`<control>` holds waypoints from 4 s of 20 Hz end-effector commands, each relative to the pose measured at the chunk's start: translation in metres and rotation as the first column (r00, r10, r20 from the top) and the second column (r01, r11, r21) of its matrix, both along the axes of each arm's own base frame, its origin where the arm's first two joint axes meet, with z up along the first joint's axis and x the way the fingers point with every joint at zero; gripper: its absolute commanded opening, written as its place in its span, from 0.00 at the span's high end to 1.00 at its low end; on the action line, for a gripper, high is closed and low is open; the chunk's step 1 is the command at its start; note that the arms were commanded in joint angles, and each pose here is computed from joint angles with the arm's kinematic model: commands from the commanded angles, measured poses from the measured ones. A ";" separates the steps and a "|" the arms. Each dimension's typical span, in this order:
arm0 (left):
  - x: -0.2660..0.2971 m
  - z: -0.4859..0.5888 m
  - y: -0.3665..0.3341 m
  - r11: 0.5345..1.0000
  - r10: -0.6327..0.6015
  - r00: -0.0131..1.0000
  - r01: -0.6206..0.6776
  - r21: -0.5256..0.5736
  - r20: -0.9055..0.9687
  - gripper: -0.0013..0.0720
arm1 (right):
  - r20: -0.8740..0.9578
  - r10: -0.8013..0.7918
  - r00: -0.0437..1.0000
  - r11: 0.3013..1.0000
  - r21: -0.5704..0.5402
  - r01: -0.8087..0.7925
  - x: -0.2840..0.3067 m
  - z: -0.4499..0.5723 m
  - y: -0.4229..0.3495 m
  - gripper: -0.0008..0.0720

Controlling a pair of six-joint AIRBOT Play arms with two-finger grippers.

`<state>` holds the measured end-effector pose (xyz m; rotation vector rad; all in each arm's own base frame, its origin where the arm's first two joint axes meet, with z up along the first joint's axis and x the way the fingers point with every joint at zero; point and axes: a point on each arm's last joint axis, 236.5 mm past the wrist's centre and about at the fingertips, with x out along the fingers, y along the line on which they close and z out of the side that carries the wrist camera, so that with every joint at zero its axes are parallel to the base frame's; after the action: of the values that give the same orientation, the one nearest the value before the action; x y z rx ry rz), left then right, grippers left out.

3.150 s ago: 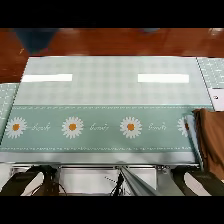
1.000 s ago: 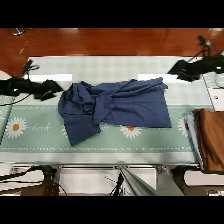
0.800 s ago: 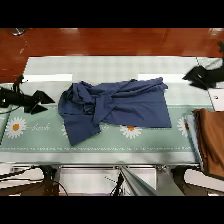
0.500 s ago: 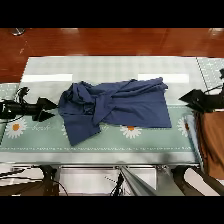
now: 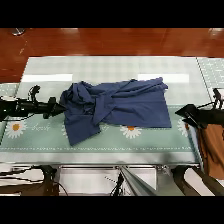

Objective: Fold the shirts.

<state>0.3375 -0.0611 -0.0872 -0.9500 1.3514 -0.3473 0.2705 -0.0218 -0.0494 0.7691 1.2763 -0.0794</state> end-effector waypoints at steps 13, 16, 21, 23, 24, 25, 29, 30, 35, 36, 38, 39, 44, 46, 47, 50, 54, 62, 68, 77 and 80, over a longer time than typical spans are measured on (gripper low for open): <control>-0.001 0.014 -0.013 0.997 -0.069 0.997 0.069 -0.034 0.026 0.95 | -0.107 0.053 0.993 0.948 0.316 -0.016 0.004 -0.042 0.049 0.14; -0.002 0.013 -0.020 0.996 -0.088 0.996 0.088 -0.032 0.025 0.95 | -0.058 0.052 0.997 0.936 0.351 -0.029 0.024 -0.044 0.070 0.14; 0.005 0.030 -0.044 0.991 -0.094 0.994 0.099 -0.088 0.061 0.95 | 0.043 0.235 0.971 0.929 0.283 -0.237 0.056 -0.028 0.111 0.96; 0.033 0.086 -0.052 0.973 -0.032 0.979 0.077 -0.217 0.203 0.95 | 0.144 0.323 0.935 0.899 0.264 -0.351 0.083 0.019 0.120 0.96; 0.051 0.131 -0.052 0.955 0.011 0.948 0.084 -0.284 0.319 0.95 | 0.227 0.338 0.913 0.894 0.226 -0.387 0.107 0.059 0.118 0.96; 0.069 0.188 -0.048 0.939 0.075 0.890 0.089 -0.331 0.451 0.95 | 0.322 0.340 0.884 0.898 0.167 -0.406 0.132 0.106 0.114 0.96; 0.083 0.419 -0.018 0.958 0.247 0.486 0.006 -0.286 0.838 0.95 | 0.679 0.370 0.634 0.927 -0.224 -0.301 0.174 0.339 0.084 0.96; 0.067 0.467 -0.015 0.969 0.235 0.369 -0.020 -0.246 0.899 0.95 | 0.731 0.386 0.563 0.923 -0.302 -0.241 0.160 0.392 0.079 0.96; -0.047 0.596 0.000 0.929 -0.031 0.037 -0.367 0.043 0.999 0.95 | 0.836 0.439 0.329 0.876 -0.479 0.050 0.036 0.536 0.070 0.96; -0.073 0.606 0.002 0.890 -0.077 0.021 -0.448 0.078 0.997 0.95 | 0.837 0.453 0.308 0.863 -0.499 0.085 0.008 0.546 0.071 0.96; -0.129 0.624 0.010 0.767 -0.185 -0.026 -0.628 0.127 0.982 0.95 | 0.841 0.472 0.266 0.838 -0.521 0.160 -0.041 0.564 0.072 0.96; -0.156 0.631 0.017 0.689 -0.225 -0.044 -0.714 0.127 0.973 0.95 | 0.844 0.474 0.249 0.824 -0.525 0.211 -0.064 0.572 0.068 0.96; -0.268 0.630 0.046 0.325 -0.344 -0.009 -0.939 0.110 0.939 0.95 | 0.850 0.435 0.298 0.788 -0.519 0.330 -0.142 0.563 0.053 0.96; -0.271 0.612 0.051 0.301 -0.313 0.059 -0.941 0.158 0.948 0.95 | 0.838 0.420 0.348 0.794 -0.525 0.305 -0.151 0.543 0.053 0.96; -0.264 0.600 0.056 0.303 -0.285 0.105 -0.933 0.193 0.953 0.95 | 0.819 0.415 0.395 0.795 -0.538 0.280 -0.149 0.527 0.052 0.96; -0.222 0.561 0.070 0.382 -0.144 0.210 -0.889 0.250 0.967 0.95 | 0.785 0.382 0.488 0.831 -0.523 0.191 -0.129 0.486 0.055 0.96; -0.133 0.476 0.052 0.655 -0.033 0.398 -0.684 0.321 0.917 0.95 | 0.692 0.388 0.609 0.883 -0.468 -0.030 -0.077 0.405 0.074 0.96; 0.029 0.300 0.048 0.903 0.066 0.717 -0.339 0.265 0.694 0.95 | 0.631 0.254 0.733 0.961 -0.253 -0.115 0.081 0.257 0.064 0.96; 0.156 0.180 0.029 0.909 0.087 0.805 -0.304 0.283 0.587 0.95 | 0.577 0.184 0.796 0.982 -0.080 -0.169 0.204 0.157 0.062 0.96; 0.207 0.103 0.018 0.957 0.105 0.902 -0.207 0.204 0.420 0.95 | 0.413 0.088 0.907 0.987 0.088 -0.136 0.300 0.066 0.050 0.96; 0.176 0.108 0.019 0.975 -0.050 0.918 -0.040 0.217 0.393 0.95 | 0.389 0.118 0.914 0.980 0.106 -0.171 0.289 0.068 0.050 0.96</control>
<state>0.5365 -0.0371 0.0256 -0.6942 0.9014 -0.2500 0.5626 0.0265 0.0262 0.7370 0.9142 0.2478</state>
